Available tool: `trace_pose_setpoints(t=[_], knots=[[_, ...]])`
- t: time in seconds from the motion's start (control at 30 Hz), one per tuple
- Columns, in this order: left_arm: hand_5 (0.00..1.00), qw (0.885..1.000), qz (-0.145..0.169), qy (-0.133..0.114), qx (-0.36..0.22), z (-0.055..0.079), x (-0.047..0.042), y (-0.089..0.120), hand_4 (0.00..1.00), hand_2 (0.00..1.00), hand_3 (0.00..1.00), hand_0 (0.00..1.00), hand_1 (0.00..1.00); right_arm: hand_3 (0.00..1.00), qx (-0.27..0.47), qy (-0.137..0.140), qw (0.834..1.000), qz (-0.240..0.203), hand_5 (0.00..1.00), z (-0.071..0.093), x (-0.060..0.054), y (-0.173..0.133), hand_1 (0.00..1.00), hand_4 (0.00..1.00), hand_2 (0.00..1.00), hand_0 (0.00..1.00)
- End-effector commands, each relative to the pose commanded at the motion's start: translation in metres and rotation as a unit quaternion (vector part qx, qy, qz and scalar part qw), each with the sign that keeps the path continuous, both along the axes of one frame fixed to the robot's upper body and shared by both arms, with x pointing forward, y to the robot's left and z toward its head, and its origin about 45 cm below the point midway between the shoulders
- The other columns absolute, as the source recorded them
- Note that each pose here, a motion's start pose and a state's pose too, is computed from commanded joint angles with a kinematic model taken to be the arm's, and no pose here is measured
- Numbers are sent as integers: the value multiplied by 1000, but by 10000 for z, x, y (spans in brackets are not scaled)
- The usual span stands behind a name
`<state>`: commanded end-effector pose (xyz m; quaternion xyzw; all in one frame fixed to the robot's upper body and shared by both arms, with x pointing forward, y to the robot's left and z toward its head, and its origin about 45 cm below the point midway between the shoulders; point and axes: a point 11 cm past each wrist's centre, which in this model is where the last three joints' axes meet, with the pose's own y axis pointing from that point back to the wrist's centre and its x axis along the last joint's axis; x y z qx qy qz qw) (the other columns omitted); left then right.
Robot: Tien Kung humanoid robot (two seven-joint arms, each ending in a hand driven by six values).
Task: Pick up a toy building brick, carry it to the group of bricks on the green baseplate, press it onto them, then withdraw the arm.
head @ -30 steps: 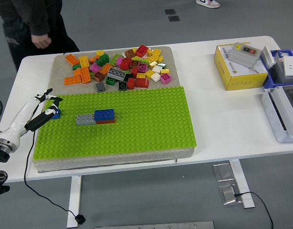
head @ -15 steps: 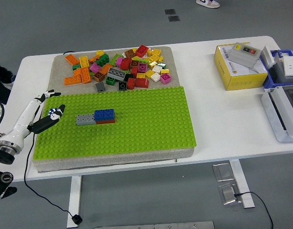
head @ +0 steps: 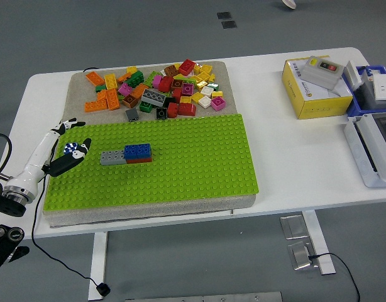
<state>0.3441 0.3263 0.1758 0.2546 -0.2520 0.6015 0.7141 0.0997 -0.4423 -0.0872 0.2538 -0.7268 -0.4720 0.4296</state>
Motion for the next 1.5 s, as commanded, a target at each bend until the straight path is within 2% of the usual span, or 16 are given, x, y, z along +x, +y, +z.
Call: trace_pose_setpoints(t=[0.17, 0.47, 0.9, 1.5], knots=[[517, 1000, -9, -3, 13, -19, 0, -58, 585, 943, 821, 960, 944, 627, -8, -8, 1000, -2, 998, 7, -4, -32, 589, 500, 655, 633], [518, 1000, -14, 4, 4, -44, -11, -125, 581, 942, 819, 957, 944, 603, -12, -8, 1000, 0, 998, 11, -7, -48, 584, 491, 656, 629], [520, 1000, -14, 22, 8, -98, -35, -163, 579, 943, 819, 956, 944, 607, -17, 0, 1000, 1, 998, -8, -98, -47, 579, 483, 658, 626], [520, 999, -17, 29, 4, -130, -13, -243, 579, 947, 815, 958, 946, 625, -10, 8, 1000, 2, 998, -4, -61, -21, 580, 478, 655, 620]])
